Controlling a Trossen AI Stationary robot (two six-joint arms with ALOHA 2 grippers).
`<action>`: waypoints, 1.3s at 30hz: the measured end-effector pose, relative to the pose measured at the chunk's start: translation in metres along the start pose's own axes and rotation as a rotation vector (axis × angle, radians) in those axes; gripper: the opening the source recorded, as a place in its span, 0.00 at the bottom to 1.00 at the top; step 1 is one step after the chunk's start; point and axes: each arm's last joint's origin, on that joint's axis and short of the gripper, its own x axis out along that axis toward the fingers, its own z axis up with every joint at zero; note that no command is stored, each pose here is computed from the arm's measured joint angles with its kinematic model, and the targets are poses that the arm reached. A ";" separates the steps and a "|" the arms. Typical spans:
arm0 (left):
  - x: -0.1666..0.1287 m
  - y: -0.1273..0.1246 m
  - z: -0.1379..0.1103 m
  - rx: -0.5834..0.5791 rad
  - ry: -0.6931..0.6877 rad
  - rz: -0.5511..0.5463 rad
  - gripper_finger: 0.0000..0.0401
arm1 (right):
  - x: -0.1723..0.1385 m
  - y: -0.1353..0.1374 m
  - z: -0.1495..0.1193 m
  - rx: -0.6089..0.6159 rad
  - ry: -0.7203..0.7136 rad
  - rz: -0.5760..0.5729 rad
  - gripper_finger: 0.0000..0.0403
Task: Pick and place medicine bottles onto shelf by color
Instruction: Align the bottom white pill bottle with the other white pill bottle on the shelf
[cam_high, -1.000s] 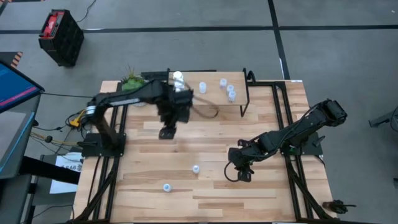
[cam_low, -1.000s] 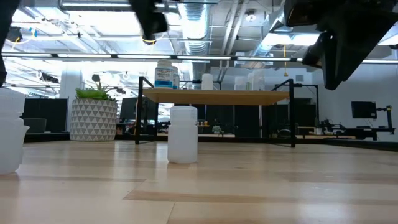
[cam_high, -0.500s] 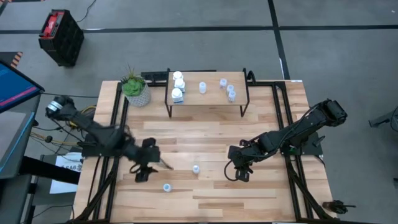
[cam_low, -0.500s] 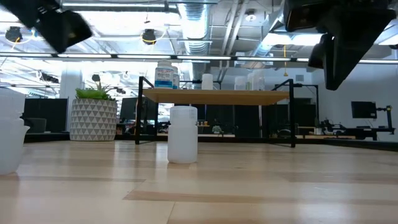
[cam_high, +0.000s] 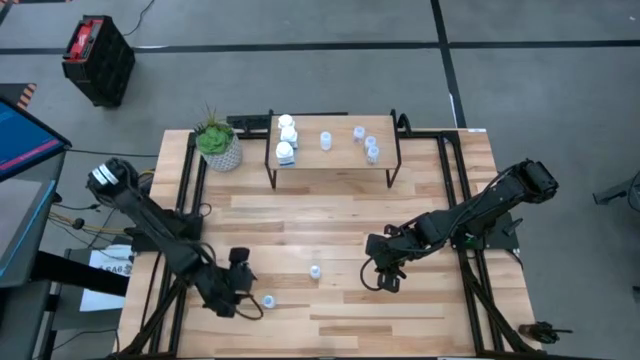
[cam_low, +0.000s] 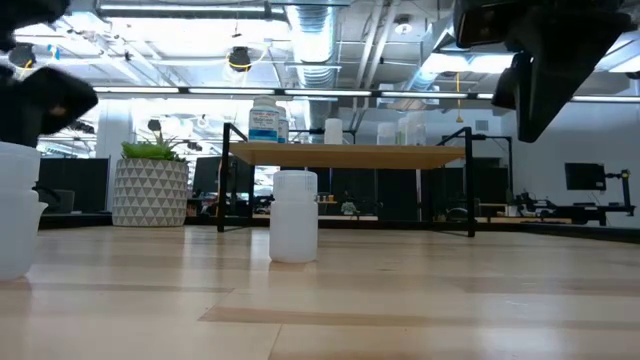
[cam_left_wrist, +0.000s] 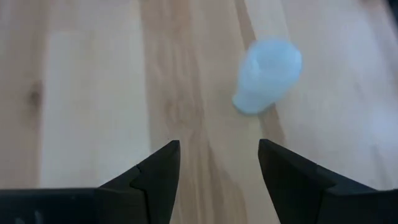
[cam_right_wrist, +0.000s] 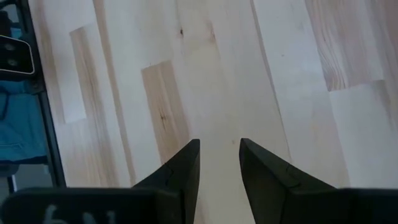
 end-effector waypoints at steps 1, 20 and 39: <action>0.006 -0.003 -0.002 0.028 0.012 0.003 0.51 | 0.000 0.000 0.000 0.000 -0.004 0.003 0.34; 0.041 -0.021 0.006 0.090 -0.127 -0.044 0.51 | 0.000 0.000 0.000 -0.007 -0.001 0.005 0.34; 0.056 -0.016 0.016 0.078 -0.161 -0.093 0.48 | 0.000 -0.002 -0.003 -0.013 0.034 -0.017 0.34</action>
